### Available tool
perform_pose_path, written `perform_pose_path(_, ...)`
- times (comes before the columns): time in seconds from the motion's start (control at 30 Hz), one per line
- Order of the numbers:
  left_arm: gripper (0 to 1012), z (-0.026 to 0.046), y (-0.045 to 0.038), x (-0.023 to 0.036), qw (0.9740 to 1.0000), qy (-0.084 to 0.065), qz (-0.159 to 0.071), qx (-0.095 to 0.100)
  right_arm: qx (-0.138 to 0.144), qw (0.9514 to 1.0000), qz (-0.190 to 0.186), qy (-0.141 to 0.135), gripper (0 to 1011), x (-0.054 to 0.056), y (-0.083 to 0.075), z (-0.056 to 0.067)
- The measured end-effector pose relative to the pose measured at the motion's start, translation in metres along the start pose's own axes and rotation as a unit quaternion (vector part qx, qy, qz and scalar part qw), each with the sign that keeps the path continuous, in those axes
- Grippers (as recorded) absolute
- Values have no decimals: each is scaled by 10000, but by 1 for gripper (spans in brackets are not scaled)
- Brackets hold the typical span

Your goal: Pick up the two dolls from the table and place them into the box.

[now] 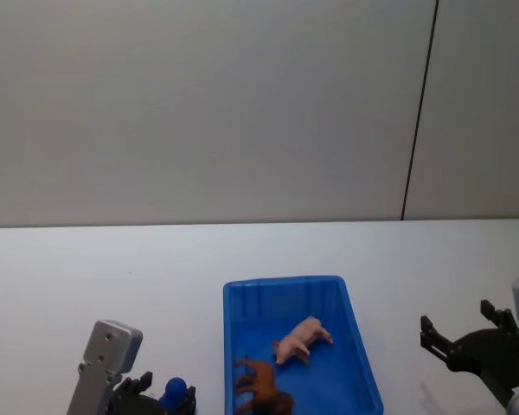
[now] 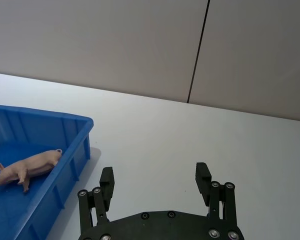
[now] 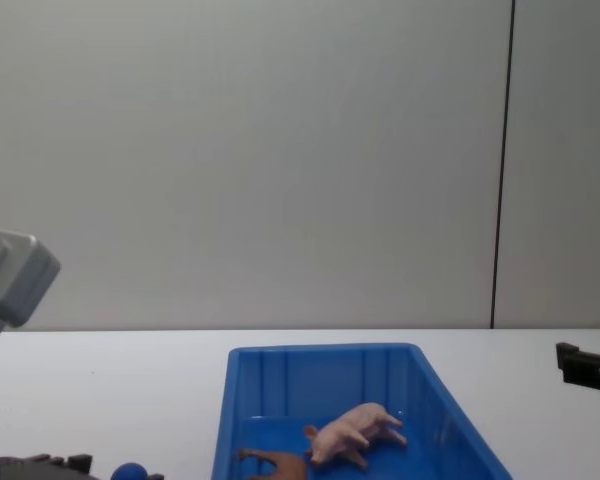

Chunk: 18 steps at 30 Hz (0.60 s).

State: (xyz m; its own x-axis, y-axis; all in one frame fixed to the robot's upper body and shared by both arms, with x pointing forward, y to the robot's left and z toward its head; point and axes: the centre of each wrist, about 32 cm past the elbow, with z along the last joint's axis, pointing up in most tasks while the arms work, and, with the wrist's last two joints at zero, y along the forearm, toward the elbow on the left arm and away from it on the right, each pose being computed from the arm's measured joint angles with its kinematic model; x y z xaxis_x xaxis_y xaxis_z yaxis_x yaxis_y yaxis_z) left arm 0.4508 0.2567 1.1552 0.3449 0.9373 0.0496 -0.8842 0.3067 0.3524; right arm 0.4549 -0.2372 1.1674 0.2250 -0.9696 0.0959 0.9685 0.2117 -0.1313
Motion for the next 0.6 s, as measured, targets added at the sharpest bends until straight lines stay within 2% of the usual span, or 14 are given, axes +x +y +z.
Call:
perform_pose_path(0.03, 793, -2, -4, 1, 10000, -6, -17, -3, 0, 10000, 0, 0, 1001, 0, 0, 0)
perform_pose_path(0.07, 738, -6, -12, 2, 10000, -9, -28, -1, 0, 10000, 0, 0, 1001, 0, 0, 0)
perform_pose_path(0.17, 677, -19, -38, 7, 10000, -27, -90, -5, 0, 10000, 0, 0, 1001, 0, 0, 0)
perform_pose_path(0.3, 515, -42, -75, 11, 9999, -46, -166, -7, 0, 10000, 1, 0, 1001, 0, 0, 0)
perform_pose_path(0.4, 441, -54, -100, 13, 9998, -55, -195, -8, 0, 10000, 1, 0, 1001, 0, 0, 0)
perform_pose_path(0.43, 371, -57, -113, 15, 9998, -57, -203, -10, 0, 10000, 0, 0, 1001, 0, 0, 0)
perform_pose_path(0.6, 318, -66, -143, 20, 9997, -81, -225, -19, 0, 10000, 1, 0, 1001, 0, 0, 0)
